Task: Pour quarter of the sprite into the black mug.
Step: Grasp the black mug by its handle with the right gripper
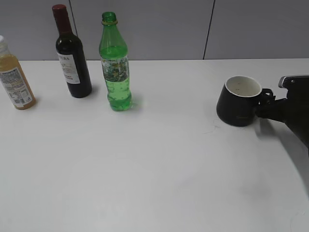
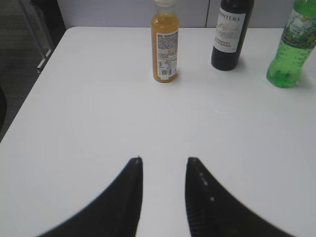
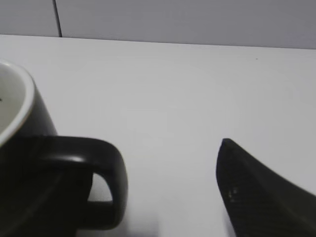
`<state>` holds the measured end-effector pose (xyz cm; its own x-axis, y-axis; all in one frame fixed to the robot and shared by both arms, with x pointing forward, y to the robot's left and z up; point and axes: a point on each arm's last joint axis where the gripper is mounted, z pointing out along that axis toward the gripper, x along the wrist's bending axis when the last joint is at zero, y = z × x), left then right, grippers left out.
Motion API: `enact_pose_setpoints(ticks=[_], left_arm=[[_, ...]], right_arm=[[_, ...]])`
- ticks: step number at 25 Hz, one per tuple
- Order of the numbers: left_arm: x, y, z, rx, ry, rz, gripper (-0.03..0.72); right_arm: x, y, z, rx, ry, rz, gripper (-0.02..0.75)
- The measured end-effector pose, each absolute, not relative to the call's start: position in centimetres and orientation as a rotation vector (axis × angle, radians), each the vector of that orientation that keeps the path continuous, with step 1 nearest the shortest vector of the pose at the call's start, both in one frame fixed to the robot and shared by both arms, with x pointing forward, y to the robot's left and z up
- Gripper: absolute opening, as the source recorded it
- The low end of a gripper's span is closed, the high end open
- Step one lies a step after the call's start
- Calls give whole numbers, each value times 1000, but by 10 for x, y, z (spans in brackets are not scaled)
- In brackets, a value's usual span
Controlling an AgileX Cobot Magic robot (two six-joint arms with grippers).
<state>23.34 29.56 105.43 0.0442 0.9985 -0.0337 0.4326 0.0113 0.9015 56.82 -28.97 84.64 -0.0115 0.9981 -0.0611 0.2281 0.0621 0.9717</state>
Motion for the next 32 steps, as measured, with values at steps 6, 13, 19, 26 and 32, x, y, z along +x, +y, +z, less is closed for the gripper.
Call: enact_pose_setpoints(ticks=[6, 13, 19, 26, 32], left_arm=[[233, 296, 1054, 1534, 1499, 908, 235], [233, 296, 1054, 1534, 1499, 908, 235], [233, 296, 1054, 1534, 1499, 908, 236], [233, 296, 1054, 1534, 1499, 908, 236], [233, 296, 1054, 1534, 1499, 908, 236]], right_arm=[[570, -289, 841, 1327, 1420, 1048, 592], [578, -287, 836, 1313, 1429, 1060, 576], [579, -285, 834, 1297, 1453, 1072, 417], [579, -281, 835, 1271, 1478, 1114, 49], [579, -281, 835, 1271, 1477, 1115, 48]])
